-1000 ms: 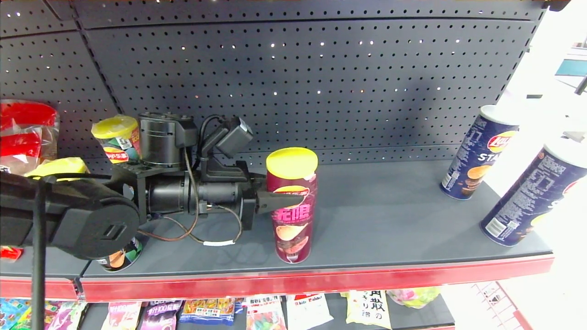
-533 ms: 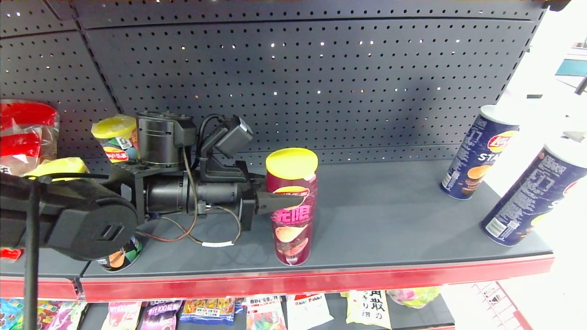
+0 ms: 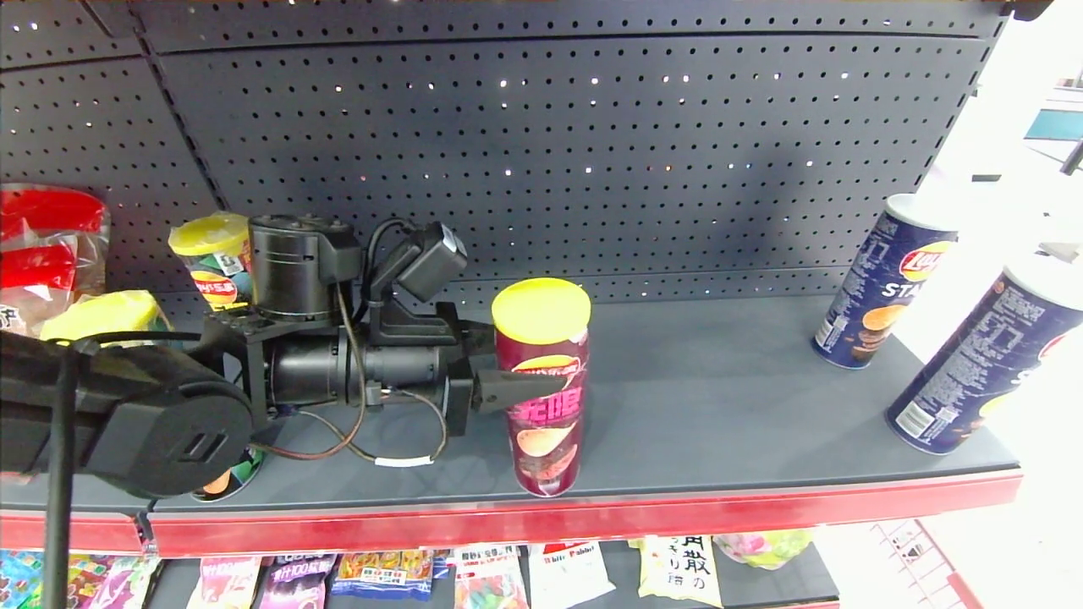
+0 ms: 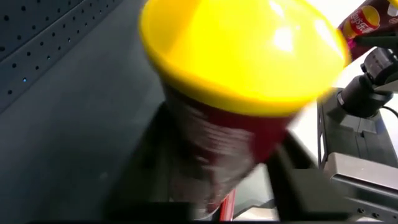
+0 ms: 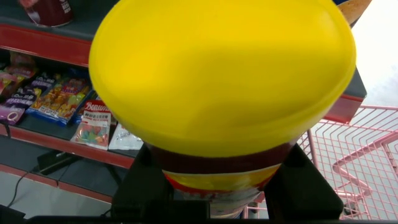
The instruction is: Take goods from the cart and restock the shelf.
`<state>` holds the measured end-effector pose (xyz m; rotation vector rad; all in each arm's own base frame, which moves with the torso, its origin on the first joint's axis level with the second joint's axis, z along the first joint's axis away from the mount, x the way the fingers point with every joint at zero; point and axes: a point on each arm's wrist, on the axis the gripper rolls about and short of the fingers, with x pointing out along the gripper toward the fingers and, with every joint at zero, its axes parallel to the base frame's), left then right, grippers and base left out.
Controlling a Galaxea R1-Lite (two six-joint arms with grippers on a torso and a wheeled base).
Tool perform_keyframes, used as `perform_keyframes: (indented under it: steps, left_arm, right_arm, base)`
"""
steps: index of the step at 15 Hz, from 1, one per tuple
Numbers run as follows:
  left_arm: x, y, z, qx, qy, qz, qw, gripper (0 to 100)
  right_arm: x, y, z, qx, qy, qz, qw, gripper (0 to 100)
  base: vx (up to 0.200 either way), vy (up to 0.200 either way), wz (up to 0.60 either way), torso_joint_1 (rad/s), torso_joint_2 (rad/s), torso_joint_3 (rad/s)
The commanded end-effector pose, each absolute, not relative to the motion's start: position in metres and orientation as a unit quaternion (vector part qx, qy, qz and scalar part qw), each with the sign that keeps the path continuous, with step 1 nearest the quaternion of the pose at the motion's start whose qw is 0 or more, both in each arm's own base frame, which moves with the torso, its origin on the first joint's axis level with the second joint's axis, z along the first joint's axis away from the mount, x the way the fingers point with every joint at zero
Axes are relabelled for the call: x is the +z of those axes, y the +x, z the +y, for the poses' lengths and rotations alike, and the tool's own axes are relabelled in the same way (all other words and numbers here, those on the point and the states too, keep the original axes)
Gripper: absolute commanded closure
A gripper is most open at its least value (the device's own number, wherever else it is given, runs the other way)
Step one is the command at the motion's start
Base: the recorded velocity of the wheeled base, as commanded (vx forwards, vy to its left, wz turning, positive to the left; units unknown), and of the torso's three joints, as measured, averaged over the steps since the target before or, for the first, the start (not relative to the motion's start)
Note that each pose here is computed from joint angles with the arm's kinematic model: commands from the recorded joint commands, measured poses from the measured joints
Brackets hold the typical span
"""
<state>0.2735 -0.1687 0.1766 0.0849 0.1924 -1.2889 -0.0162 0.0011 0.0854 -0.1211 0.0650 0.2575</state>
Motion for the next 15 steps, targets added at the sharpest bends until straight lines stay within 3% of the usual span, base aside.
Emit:
perform_keyframes:
  steps: [1,9,15]
  left_arm:
    - [0.172,0.272,-0.168,-0.595,0.040,0.092,0.798,0]
    - [0.197,0.258,-0.158,-0.585,0.014,0.080,0.807,0]
    - [0.192,0.231,-0.128,-0.565,0.009,0.094,0.819,0]
  right_arm:
    - [0.086,-0.016,0.001,0.129,-0.060,0.032,0.989,100]
    - [0.086,-0.016,0.001,0.130,-0.060,0.035,0.989,100]
    - [0.086,-0.015,0.001,0.133,-0.060,0.039,0.989,100]
  base:
    - [0.000,0.000,0.00,0.000,0.00,0.000]
    - [0.000,0.000,0.00,0.000,0.00,0.000]
    - [0.000,0.000,0.00,0.000,0.00,0.000]
